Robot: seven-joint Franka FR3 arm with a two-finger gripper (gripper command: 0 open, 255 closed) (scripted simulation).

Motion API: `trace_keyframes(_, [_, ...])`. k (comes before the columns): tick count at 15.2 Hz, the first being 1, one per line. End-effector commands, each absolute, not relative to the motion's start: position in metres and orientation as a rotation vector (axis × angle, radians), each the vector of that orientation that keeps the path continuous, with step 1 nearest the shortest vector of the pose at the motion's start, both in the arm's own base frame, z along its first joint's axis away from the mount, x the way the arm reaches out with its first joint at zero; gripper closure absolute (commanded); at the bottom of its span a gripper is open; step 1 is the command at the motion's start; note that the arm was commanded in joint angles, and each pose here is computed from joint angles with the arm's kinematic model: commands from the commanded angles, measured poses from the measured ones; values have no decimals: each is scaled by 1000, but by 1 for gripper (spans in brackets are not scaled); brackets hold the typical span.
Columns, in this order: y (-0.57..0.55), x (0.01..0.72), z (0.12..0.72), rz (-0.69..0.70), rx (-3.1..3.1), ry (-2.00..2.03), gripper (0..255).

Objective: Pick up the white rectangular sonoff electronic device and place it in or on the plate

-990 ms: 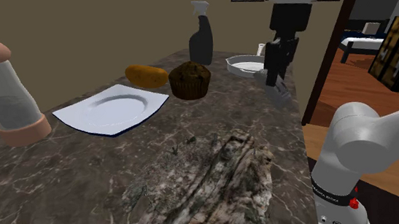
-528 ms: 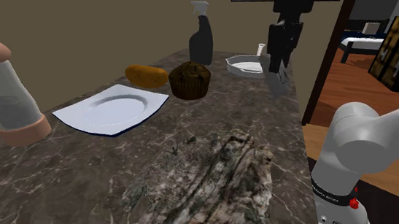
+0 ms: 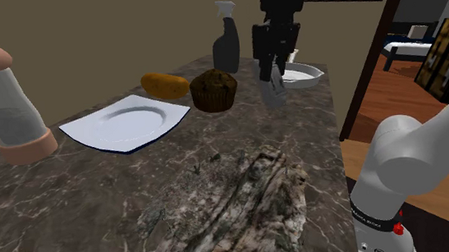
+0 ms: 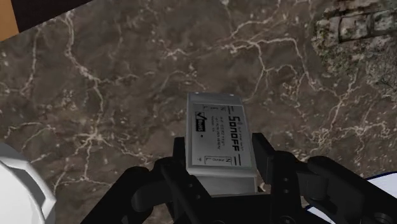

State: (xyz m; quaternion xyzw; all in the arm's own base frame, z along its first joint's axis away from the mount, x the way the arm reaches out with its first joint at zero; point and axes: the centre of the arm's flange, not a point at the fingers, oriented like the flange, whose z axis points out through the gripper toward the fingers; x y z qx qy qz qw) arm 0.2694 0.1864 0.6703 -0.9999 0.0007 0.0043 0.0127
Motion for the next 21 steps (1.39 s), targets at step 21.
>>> trace_keyframes(21, [406, 459, 671, 13, -3115, 2, 255])
